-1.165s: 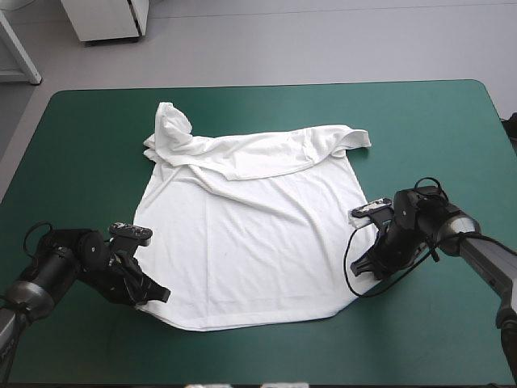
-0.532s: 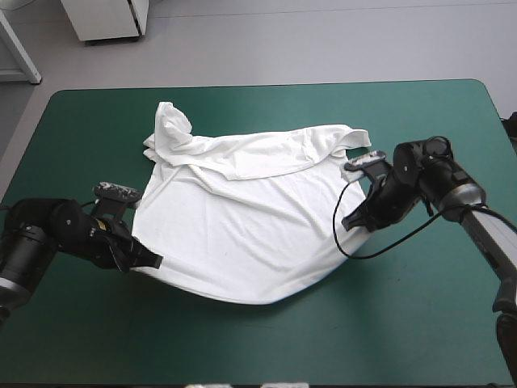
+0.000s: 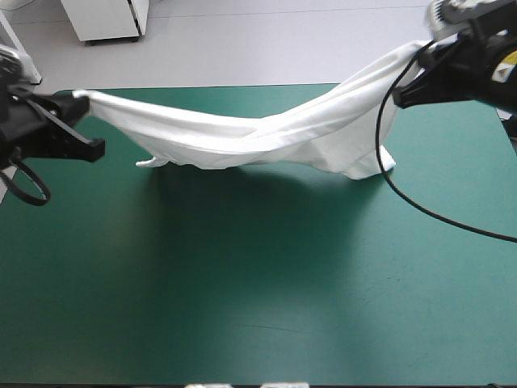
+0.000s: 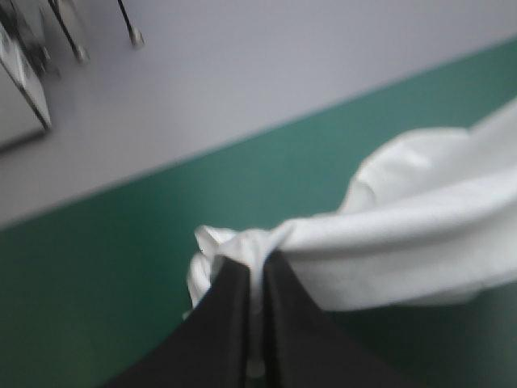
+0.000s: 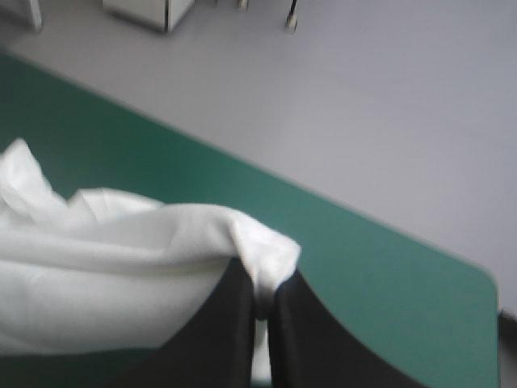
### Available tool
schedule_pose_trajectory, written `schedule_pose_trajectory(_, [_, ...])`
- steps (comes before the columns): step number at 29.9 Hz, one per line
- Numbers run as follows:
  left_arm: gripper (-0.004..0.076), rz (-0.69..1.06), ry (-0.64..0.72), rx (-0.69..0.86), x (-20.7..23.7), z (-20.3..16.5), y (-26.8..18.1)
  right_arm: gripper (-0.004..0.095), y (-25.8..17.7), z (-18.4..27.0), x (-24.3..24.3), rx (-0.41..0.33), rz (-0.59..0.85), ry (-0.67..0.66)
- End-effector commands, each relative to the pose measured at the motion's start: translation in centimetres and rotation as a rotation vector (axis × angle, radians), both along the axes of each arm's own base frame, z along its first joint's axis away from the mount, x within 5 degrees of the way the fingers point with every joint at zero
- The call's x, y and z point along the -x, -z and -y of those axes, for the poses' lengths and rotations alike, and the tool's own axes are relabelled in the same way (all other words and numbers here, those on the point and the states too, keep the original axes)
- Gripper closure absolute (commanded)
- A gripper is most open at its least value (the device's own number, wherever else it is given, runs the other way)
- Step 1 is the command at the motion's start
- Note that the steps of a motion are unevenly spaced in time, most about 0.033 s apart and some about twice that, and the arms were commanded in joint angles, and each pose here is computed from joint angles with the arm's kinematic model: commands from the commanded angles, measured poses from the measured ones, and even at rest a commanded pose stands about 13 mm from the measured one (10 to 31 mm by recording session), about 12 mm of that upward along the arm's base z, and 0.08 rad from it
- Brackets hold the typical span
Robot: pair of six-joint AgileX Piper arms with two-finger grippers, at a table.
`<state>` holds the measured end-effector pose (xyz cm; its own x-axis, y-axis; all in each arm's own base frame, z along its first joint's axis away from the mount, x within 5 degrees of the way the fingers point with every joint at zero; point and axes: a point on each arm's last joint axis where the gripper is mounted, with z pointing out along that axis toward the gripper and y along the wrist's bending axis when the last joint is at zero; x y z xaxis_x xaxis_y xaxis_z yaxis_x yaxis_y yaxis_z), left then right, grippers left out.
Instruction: Fold the cloth
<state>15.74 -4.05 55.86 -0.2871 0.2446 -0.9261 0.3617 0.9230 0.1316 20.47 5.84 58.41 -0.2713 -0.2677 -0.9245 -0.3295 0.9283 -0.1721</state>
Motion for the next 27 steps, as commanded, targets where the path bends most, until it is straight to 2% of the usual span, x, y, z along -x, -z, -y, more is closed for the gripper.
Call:
schedule_pose_trajectory(1, [0.0733,0.321,0.007,0.055,2.4,-0.3,-5.4,0.0925,-5.7,1.5,4.8,-0.093,0.355,0.013])
schedule_pose_trajectory(5, [0.0733,0.531,0.003,0.107,4.6,-0.8,-9.2,0.0925,-9.8,2.7,9.2,-0.178,0.649,0.011])
schedule_pose_trajectory(9, [0.0733,0.708,-0.004,0.144,7.5,-1.4,-11.7,0.0925,-12.0,3.7,12.8,-0.232,0.853,0.011])
schedule_pose_trajectory(17, [0.0733,0.960,0.013,0.208,11.6,-2.0,-14.4,0.0925,-12.7,3.7,13.7,-0.275,0.924,-0.019])
schedule_pose_trajectory(21, [0.0733,0.943,0.004,0.203,8.7,-1.5,-14.4,0.0925,-12.5,3.0,10.6,-0.262,0.908,-0.007])
schedule_pose_trajectory(27, [0.0733,0.875,-0.025,0.193,-0.7,-0.1,-13.1,0.0925,-10.9,1.3,2.8,-0.207,0.846,0.040])
